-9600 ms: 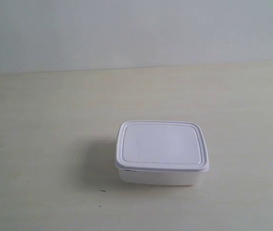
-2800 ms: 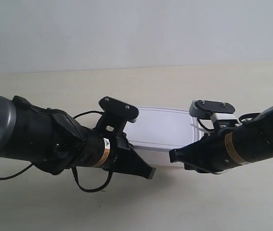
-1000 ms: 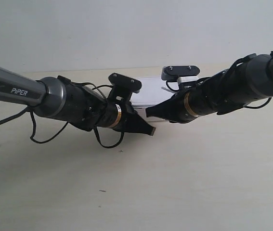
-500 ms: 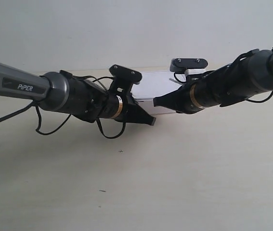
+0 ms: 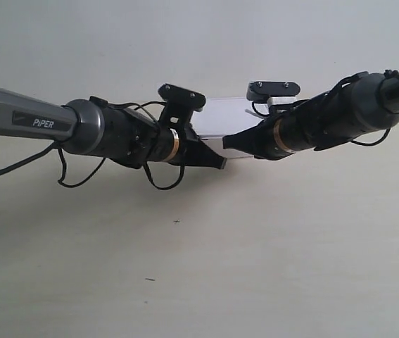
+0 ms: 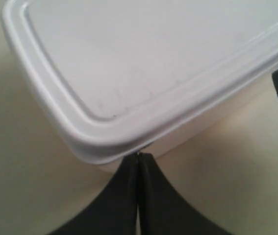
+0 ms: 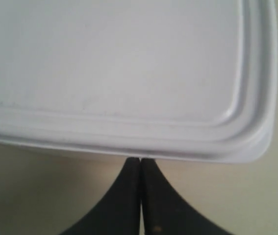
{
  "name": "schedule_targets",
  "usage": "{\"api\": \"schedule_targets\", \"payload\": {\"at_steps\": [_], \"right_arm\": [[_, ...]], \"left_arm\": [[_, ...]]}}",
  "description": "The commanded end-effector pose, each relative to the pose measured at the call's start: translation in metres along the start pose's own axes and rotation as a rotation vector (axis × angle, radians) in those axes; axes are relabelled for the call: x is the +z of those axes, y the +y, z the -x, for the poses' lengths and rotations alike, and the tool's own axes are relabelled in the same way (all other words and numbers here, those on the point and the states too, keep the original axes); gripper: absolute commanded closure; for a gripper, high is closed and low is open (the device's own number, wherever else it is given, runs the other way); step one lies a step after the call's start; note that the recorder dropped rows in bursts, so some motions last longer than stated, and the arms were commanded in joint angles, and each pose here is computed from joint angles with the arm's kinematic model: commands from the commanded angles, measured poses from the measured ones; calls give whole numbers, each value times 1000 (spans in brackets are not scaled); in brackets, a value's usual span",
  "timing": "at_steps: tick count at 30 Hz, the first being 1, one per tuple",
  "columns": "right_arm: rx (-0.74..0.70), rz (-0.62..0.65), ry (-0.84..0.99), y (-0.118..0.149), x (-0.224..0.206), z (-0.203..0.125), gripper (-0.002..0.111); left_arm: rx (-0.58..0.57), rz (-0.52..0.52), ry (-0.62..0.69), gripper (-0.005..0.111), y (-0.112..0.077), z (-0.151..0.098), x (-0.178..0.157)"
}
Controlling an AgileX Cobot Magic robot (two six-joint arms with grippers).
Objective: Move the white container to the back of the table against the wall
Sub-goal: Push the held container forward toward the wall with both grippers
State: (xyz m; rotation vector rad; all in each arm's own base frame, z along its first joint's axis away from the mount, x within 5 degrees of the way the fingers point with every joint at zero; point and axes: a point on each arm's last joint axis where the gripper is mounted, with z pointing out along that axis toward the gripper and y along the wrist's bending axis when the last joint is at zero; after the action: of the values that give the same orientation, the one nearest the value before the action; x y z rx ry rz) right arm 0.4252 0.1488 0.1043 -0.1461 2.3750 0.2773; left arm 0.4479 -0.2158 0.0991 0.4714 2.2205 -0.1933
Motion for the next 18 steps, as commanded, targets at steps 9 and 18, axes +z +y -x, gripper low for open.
{"api": "schedule_targets", "payload": {"at_steps": [9,18], "right_arm": [[2,9,-27,-2,12,11,108],[-21,-11,-58,-5,22,20,108]], "left_arm": [[-20,46,-36,107,22,7,20],[0,41,-72,107,22,18,26]]}}
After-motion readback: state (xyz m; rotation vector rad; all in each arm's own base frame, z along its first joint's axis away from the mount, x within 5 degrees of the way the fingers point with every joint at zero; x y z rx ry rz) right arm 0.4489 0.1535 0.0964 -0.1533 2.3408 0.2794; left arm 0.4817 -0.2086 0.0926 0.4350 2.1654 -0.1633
